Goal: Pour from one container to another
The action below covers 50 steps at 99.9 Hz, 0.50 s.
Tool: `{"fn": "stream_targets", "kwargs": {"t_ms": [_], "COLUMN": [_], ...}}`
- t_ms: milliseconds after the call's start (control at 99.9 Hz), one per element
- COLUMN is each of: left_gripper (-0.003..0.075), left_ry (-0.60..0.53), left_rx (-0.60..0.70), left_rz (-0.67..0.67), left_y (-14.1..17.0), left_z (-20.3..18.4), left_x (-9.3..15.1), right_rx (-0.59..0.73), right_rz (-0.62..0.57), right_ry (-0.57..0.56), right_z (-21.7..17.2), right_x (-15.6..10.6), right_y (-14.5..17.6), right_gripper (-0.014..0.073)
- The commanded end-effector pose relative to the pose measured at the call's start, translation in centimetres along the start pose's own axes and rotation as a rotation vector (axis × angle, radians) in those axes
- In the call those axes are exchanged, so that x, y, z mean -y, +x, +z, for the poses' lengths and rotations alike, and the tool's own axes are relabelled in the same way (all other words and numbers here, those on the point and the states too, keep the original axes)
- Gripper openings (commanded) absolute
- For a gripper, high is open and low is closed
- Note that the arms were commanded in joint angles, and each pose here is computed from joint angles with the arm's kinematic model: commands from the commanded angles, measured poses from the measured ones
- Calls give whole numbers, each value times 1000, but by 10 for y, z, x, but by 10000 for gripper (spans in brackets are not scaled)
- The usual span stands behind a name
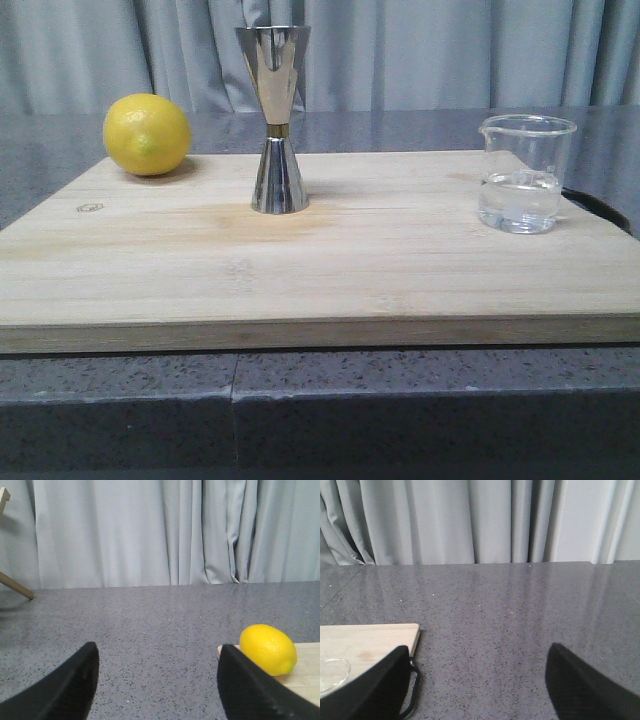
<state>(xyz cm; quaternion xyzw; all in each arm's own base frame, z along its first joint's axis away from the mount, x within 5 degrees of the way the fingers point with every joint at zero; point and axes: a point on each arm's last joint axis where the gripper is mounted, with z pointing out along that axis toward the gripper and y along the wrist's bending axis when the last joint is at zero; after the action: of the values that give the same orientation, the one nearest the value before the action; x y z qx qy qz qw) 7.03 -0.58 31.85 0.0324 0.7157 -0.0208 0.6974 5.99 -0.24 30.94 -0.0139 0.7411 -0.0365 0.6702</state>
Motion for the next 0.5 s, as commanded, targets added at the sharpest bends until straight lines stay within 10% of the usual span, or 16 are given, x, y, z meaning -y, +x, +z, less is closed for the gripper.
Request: {"fn": "stream_targets", "kwargs": {"t_ms": [0, 491], "left_gripper": [428, 387], "left_ry": [-13, 4], "left_rx": [97, -45], "left_rz": [-7, 0], "left_y": [-17, -18], "left_z": [0, 6], "left_x": [-1, 0], "right_rx": [97, -90], "right_rz": [-15, 45], "right_ry": [13, -23], "right_z": [0, 10], "right_x": [2, -1], "right_y": [-17, -18], "right_gripper": [492, 492]}}
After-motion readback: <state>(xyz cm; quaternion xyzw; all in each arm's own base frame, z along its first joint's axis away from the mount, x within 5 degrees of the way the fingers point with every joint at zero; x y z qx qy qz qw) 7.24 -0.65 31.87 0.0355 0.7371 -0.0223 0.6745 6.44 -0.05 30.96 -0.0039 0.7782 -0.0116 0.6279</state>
